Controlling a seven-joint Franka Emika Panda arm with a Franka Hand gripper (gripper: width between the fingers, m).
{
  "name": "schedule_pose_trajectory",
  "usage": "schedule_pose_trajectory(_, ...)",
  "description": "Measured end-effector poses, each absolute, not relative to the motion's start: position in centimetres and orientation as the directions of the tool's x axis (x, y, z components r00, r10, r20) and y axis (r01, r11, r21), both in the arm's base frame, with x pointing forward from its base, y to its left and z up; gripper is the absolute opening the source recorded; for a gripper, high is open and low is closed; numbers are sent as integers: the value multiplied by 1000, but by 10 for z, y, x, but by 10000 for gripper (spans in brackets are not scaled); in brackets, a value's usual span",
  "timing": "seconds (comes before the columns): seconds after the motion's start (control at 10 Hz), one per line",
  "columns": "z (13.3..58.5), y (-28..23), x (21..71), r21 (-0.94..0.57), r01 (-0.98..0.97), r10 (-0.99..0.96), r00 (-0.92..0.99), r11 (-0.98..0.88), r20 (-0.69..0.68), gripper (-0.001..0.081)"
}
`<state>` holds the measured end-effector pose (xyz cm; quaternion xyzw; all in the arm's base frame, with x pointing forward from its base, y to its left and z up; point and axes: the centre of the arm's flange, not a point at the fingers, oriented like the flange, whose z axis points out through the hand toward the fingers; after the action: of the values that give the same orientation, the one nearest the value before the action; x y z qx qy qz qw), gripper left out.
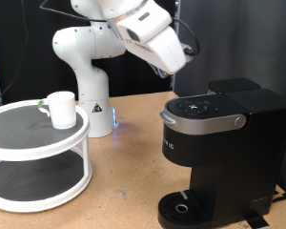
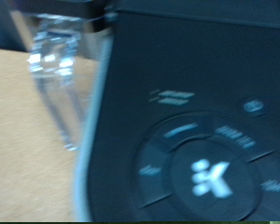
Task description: Make a cup of coffee with the keurig machine
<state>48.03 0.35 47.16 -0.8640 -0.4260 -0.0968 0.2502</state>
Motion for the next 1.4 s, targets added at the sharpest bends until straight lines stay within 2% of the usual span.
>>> schedule_pose_trajectory(0.2,478,-20,469,-359,799,701,598,-482,389,4)
schedule_pose_trajectory(0.5,478,-26,467,-355,774,670,633,-525,388,4)
schedule_pose_trajectory(0.7,466,-30,459,-406,696,624,715,-593,315,4)
schedule_pose_trajectory(0.9,462,-38,440,-446,679,674,711,-583,201,4)
schedule_pose_trajectory(1.0,466,-42,433,-454,688,693,695,-566,189,4)
schedule_pose_trajectory(1.4,462,-49,423,-457,722,720,658,-519,221,4)
